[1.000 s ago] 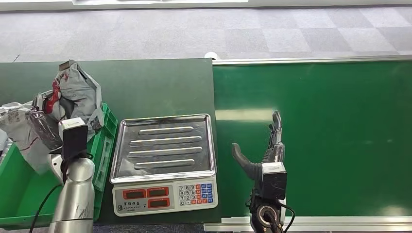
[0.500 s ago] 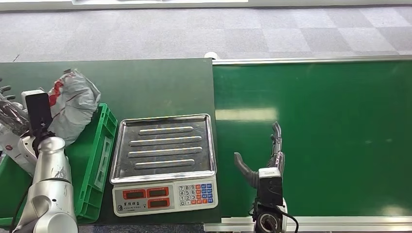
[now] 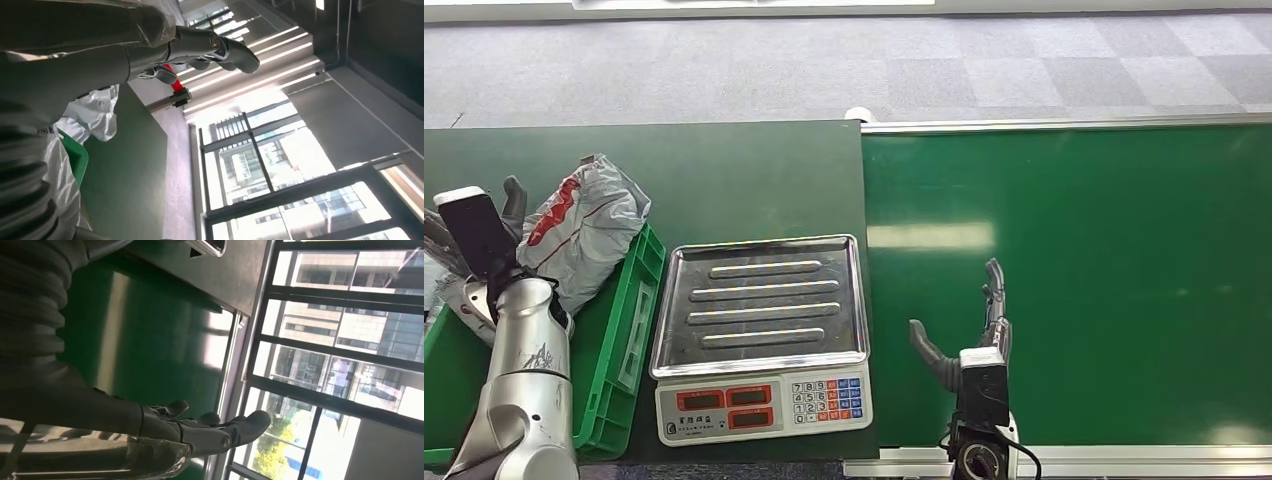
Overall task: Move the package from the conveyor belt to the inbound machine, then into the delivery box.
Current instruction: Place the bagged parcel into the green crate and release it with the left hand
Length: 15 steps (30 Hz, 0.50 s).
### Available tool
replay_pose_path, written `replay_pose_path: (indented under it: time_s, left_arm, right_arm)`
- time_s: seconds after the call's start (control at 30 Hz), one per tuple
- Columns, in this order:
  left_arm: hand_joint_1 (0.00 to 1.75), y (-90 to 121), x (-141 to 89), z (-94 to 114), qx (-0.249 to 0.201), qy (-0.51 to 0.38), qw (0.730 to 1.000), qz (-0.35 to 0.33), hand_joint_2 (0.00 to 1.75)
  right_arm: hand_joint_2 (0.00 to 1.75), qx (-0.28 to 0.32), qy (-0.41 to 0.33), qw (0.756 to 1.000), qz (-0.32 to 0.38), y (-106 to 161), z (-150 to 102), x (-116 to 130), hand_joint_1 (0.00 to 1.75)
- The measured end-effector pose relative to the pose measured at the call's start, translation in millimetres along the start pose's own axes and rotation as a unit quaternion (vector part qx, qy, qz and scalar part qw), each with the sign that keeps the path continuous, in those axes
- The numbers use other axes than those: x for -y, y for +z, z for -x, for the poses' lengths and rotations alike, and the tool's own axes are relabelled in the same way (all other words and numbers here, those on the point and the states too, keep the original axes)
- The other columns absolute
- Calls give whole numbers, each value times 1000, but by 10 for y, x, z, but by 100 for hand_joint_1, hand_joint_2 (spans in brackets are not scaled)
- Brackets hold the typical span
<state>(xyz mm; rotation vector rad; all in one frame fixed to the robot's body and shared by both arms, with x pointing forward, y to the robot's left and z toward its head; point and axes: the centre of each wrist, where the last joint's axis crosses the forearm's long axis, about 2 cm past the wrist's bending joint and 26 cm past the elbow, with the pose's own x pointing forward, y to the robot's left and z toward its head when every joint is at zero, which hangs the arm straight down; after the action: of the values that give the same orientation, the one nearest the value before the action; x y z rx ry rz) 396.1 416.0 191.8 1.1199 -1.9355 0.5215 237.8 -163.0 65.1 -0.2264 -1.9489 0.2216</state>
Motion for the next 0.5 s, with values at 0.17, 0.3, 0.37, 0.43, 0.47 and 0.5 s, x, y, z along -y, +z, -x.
replay_pose_path:
  time_s: [0.17,0.3,0.37,0.43,0.47,0.5]
  left_arm:
    - [0,509,5,-294,102,53,991,67,175]
    - [0,1125,-19,-601,173,62,978,101,175]
    - [0,1458,-33,-747,190,76,969,135,175]
    - [0,1786,-40,-862,191,92,962,173,175]
    - [0,1943,-41,-899,178,104,960,190,175]
    - [0,2087,-42,-927,160,119,958,205,175]
  right_arm:
    - [175,-11,-2,1000,2,41,35,1,0]
    - [175,-22,9,1000,-4,91,64,9,0]
    - [175,-29,15,999,-8,110,84,18,0]
    - [175,-33,19,999,-12,123,103,24,0]
    - [175,-36,20,999,-14,132,113,25,0]
    - [175,-39,21,999,-15,143,124,26,0]
